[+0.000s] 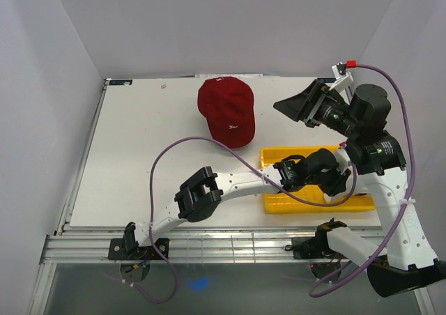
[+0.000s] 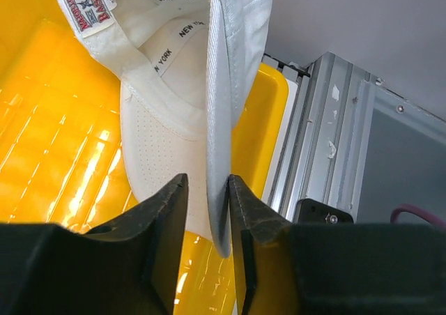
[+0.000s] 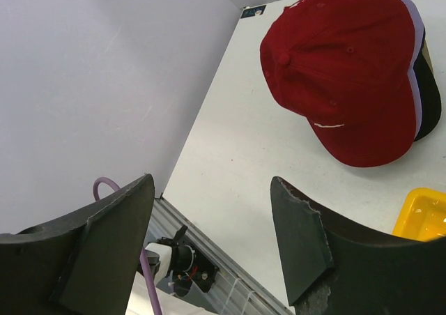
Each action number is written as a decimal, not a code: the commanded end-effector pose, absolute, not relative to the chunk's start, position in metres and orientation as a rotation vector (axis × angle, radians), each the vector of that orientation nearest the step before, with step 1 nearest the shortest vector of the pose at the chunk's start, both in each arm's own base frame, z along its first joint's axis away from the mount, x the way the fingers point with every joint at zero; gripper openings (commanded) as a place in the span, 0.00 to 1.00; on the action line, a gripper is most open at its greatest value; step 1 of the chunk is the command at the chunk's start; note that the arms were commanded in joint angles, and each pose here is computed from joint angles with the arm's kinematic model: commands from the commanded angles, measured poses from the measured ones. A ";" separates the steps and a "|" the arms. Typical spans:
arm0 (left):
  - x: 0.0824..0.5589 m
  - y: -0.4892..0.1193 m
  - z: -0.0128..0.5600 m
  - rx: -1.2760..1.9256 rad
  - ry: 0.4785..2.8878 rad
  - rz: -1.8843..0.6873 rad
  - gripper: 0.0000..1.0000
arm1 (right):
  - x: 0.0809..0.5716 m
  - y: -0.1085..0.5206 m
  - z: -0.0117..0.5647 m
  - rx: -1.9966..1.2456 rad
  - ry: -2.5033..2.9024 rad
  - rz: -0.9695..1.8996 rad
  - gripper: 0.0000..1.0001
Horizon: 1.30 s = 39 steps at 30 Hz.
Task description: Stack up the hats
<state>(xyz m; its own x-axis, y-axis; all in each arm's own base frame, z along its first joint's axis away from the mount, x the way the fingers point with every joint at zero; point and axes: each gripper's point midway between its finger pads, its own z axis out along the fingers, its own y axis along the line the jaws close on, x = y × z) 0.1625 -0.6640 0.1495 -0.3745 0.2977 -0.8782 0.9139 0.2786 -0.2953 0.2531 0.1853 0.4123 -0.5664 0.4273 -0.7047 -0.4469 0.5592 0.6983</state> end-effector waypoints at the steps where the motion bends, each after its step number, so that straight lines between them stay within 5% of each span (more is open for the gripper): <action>1: 0.165 -0.662 0.172 1.068 1.806 -1.082 0.39 | 0.247 0.186 0.430 -0.067 1.770 1.162 0.73; 7: 0.164 -0.663 0.176 1.052 1.808 -1.094 0.17 | 0.249 0.187 0.429 -0.066 1.775 1.161 0.72; 9: 0.164 -0.664 0.179 1.039 1.807 -1.106 0.00 | 0.249 0.187 0.429 -0.067 1.777 1.162 0.72; 27: 0.217 -0.593 0.287 0.593 1.689 -1.492 0.00 | 0.254 0.185 0.458 -0.071 1.749 1.132 0.73; 39: 0.287 -0.493 0.352 0.270 1.526 -1.679 0.00 | 0.259 0.175 0.496 -0.081 1.697 1.058 0.74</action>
